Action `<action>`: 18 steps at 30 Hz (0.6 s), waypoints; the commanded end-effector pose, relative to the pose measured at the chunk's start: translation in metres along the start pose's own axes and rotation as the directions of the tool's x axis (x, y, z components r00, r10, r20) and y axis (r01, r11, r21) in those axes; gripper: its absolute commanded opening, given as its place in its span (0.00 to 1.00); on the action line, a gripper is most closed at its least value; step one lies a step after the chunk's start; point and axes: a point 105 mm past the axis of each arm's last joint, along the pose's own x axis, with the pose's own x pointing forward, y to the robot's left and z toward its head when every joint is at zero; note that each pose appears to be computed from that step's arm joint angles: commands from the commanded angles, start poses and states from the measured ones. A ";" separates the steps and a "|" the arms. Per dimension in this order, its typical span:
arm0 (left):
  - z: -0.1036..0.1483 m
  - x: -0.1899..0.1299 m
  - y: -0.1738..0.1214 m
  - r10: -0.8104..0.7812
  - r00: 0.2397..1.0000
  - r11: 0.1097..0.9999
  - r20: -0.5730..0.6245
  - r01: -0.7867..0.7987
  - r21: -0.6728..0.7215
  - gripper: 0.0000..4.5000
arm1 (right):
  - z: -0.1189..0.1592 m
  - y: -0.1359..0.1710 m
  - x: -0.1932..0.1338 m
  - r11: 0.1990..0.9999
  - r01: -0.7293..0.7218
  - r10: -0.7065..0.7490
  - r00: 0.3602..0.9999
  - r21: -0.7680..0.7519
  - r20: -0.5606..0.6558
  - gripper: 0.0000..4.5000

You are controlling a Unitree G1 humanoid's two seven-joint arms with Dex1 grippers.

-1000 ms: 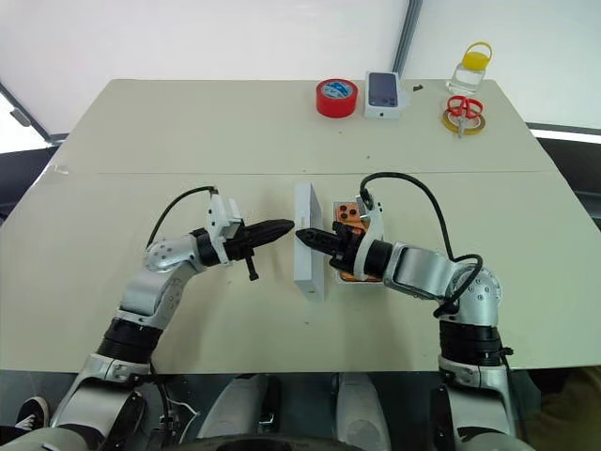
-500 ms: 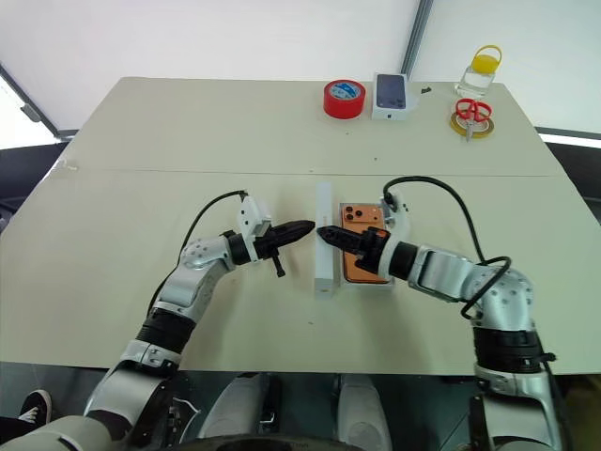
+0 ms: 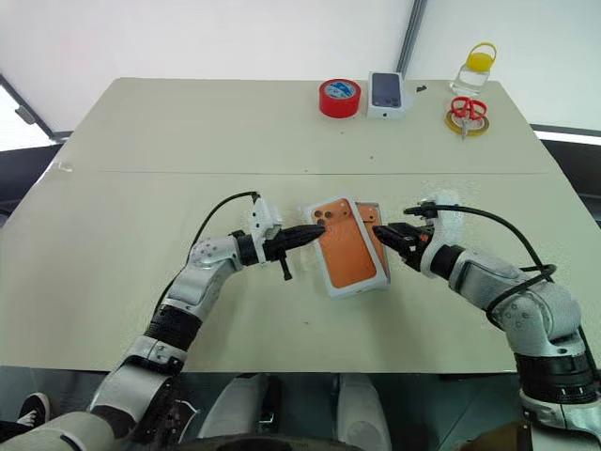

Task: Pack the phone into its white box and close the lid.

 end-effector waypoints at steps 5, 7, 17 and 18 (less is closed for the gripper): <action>-0.015 -0.037 -0.006 -0.009 0.994 1.000 -0.111 0.008 -0.004 0.00 | 0.023 -0.017 0.005 0.936 0.136 -0.098 0.987 -0.325 0.131 0.01; -0.026 -0.033 -0.006 0.006 0.988 1.000 -0.153 -0.006 -0.002 0.00 | 0.017 -0.013 0.007 0.925 0.105 -0.071 0.992 -0.365 0.106 0.01; -0.029 0.022 -0.010 0.018 0.992 1.000 -0.125 -0.018 -0.002 0.00 | 0.001 -0.003 0.009 0.882 0.042 -0.012 0.998 -0.469 0.065 0.01; -0.027 0.028 -0.011 0.021 0.993 1.000 -0.117 -0.021 0.000 0.00 | 0.000 -0.004 0.008 0.882 0.042 -0.014 0.998 -0.469 0.063 0.01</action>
